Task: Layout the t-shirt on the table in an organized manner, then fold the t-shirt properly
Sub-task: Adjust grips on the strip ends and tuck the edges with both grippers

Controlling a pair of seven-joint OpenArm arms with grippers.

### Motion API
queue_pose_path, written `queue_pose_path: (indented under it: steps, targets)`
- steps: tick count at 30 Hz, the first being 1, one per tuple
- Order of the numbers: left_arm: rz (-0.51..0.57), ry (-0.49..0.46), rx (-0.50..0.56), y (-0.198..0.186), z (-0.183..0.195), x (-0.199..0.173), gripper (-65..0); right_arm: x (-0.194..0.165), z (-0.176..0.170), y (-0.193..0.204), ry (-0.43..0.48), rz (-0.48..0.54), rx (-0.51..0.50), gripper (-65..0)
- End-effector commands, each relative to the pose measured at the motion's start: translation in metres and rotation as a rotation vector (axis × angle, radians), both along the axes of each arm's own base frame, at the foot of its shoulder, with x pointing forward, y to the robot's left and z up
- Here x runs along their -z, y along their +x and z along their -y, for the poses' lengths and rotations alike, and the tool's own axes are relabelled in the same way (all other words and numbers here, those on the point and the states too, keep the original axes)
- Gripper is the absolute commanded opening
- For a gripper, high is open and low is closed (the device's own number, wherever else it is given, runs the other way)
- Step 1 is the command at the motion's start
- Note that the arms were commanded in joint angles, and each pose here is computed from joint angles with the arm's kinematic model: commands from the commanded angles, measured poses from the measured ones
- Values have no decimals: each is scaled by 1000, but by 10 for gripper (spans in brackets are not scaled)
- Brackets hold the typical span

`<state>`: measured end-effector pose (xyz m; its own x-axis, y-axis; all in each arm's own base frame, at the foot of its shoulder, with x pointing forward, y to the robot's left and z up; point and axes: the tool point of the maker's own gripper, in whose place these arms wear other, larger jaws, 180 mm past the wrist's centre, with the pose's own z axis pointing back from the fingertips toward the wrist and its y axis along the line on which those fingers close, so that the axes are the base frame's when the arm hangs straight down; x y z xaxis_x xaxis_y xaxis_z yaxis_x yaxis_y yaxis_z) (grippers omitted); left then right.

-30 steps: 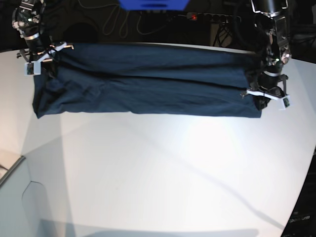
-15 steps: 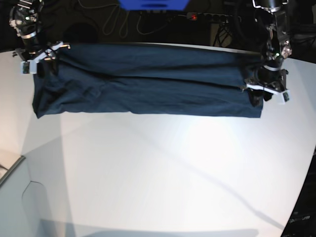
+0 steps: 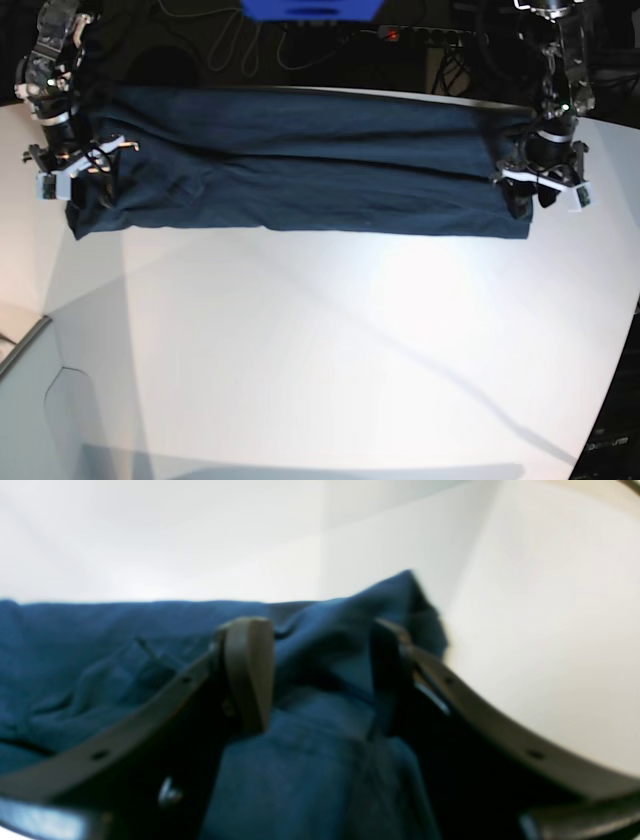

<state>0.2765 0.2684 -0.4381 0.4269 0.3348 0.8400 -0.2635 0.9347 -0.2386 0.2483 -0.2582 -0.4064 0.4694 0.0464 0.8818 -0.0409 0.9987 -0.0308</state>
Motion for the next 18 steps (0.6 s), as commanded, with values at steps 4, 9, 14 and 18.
queue_pose_path:
  steps: [4,9,14,18]
  targets:
    - [50,10,-1,9,-3,-13,-322,2,1,26,18,21,-37,-340]
    - [50,13,0,9,-4,-13,-322,24,26,45,46,-28,3,-340]
    - [49,17,-2,9,-6,-14,-322,36,46,40,35,-76,22,-340]
    - [48,18,-5,9,-7,-13,-322,42,47,28,31,-100,24,-340]
